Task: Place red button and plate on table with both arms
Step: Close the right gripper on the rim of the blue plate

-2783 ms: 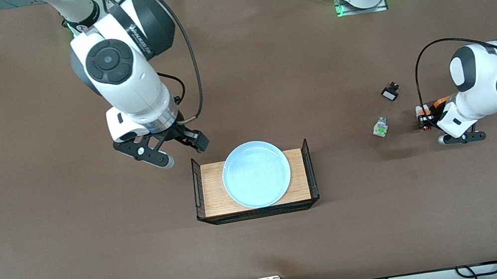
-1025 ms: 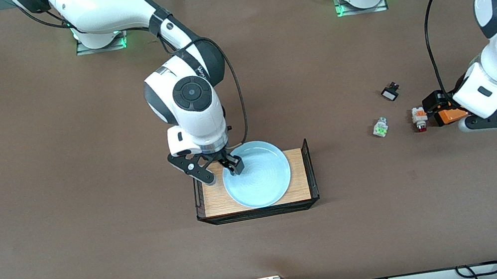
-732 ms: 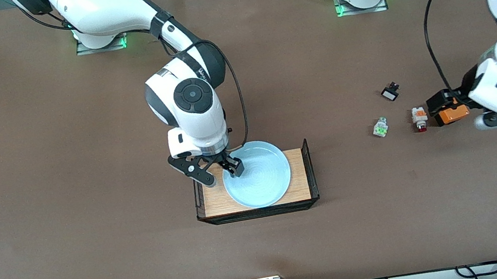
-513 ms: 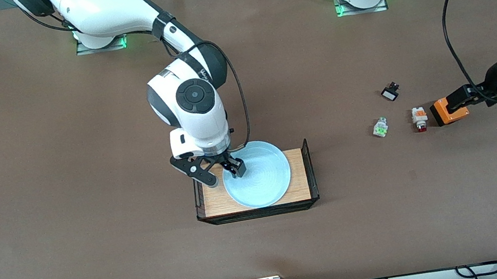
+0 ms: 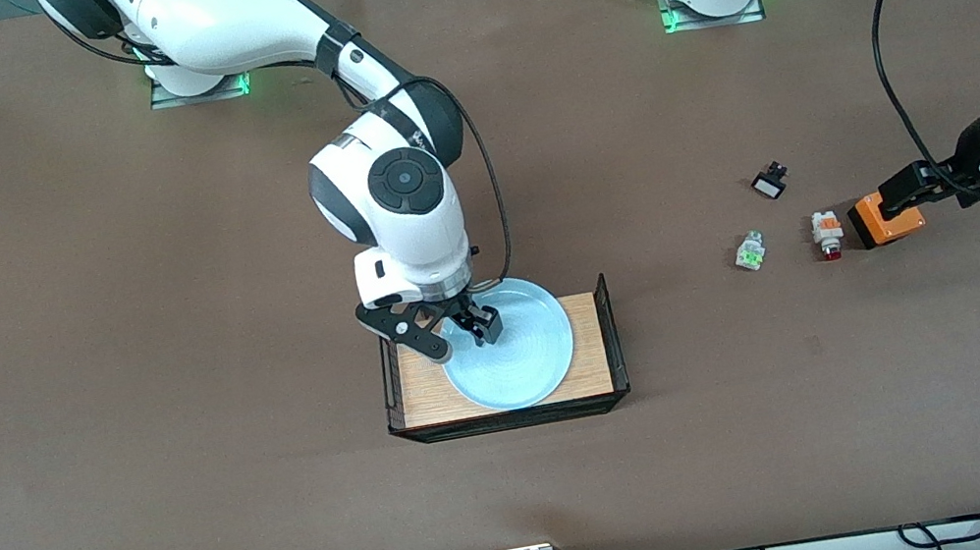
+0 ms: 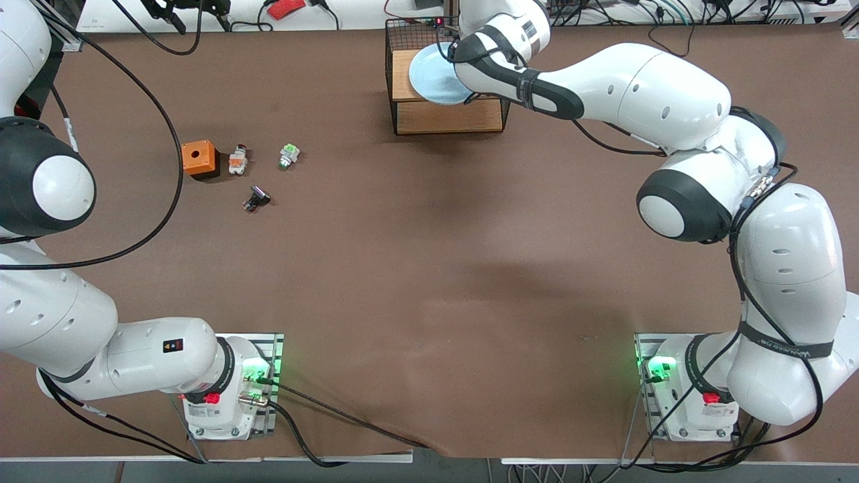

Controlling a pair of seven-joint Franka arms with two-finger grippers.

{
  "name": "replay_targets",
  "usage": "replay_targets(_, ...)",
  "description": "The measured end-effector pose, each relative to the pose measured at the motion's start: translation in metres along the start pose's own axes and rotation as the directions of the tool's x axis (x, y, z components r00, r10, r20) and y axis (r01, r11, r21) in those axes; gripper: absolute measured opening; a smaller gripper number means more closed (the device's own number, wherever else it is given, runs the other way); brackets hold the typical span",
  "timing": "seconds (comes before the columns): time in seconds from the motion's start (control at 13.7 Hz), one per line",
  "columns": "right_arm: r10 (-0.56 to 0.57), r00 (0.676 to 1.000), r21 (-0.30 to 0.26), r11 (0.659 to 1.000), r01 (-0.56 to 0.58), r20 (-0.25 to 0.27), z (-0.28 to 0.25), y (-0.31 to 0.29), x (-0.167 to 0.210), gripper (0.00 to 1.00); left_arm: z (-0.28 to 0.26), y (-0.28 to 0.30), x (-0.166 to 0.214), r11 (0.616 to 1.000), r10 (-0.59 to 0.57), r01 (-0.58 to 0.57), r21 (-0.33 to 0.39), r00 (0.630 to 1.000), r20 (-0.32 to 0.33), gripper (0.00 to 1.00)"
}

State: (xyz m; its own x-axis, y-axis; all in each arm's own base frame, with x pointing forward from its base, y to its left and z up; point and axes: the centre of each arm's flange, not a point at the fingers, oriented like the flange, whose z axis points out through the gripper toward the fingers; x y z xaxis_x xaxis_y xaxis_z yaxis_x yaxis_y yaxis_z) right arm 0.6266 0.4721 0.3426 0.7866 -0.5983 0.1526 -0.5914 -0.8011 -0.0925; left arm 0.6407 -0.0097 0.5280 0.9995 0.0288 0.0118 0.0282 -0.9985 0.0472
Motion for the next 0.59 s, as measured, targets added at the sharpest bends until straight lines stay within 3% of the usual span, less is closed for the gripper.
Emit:
replay_targets(0.07,0.0,1.0,0.0,1.0,0.0,0.0,0.0,0.0,0.0,0.88,-0.001,0.0,0.0,1.0,0.0,0.0,0.0,1.0,-0.003,1.0)
replay_targets(0.22,0.0,1.0,-0.001,1.0,0.0,0.0,0.0,0.0,0.0,0.74,-0.012,0.002,0.001,1.0,0.002,-0.002,-0.001,1.0,-0.024,1.0)
replay_targets(0.37,0.0,1.0,-0.009,1.0,0.0,0.002,0.001,0.001,0.0,0.74,-0.022,0.006,0.001,1.0,0.008,-0.009,-0.003,0.999,-0.042,1.0)
replay_targets(0.59,0.002,1.0,-0.034,0.999,-0.002,0.005,0.002,0.004,0.001,0.42,-0.024,0.0,0.001,1.0,-0.001,0.001,-0.001,0.999,-0.045,1.0)
